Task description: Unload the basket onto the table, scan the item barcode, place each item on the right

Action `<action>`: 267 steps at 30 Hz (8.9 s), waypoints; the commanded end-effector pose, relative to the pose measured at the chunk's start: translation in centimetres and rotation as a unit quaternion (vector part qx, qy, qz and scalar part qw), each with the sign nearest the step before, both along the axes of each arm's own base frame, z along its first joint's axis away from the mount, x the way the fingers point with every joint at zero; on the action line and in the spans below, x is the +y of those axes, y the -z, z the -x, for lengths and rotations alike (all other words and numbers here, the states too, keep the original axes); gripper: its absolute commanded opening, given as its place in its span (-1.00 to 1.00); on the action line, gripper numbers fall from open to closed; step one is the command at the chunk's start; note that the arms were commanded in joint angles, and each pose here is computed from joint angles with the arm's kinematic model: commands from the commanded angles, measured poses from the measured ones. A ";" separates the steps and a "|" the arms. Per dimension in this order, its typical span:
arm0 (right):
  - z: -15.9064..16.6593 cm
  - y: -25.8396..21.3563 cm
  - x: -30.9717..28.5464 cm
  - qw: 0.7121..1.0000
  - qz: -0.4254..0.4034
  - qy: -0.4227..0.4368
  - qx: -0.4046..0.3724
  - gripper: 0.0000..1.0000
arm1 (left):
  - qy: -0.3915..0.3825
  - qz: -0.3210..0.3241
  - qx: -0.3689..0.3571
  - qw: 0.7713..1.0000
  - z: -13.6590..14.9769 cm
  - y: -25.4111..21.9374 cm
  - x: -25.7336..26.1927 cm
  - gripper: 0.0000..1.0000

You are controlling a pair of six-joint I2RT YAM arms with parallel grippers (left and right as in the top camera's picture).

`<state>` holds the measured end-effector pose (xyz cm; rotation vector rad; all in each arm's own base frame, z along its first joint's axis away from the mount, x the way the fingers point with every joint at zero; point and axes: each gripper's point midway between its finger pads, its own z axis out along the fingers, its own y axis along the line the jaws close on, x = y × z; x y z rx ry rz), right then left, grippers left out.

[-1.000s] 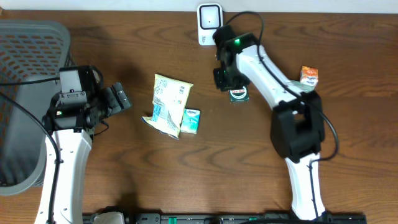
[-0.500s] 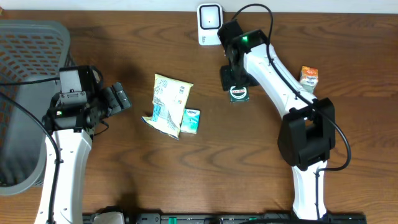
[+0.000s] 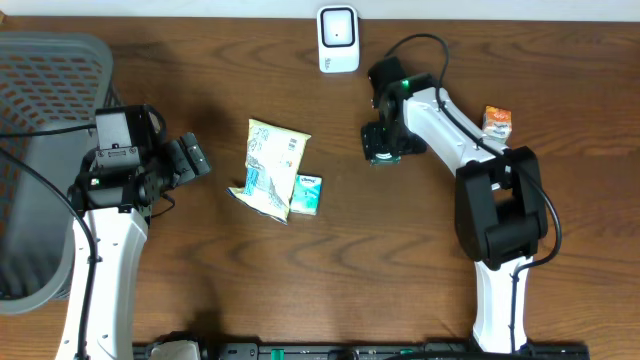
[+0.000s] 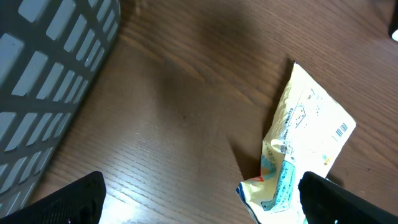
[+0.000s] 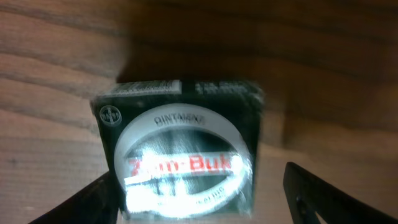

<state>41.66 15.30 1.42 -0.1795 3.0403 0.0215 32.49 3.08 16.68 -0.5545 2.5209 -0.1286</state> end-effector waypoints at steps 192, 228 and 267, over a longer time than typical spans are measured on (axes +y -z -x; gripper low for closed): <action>-3.4 -1.1 3.3 0.974 -0.005 -0.186 -0.128 0.68 | -0.002 0.001 0.002 1.000 0.0 0.1 0.1 0.95; -3.2 1.9 4.0 0.987 -0.058 -0.119 -0.092 0.18 | -0.002 0.001 0.002 1.000 0.0 0.1 0.1 0.95; 3.7 -30.3 12.8 0.770 -0.614 -0.160 -0.070 0.08 | -0.002 0.001 0.002 1.000 0.0 0.1 0.1 0.96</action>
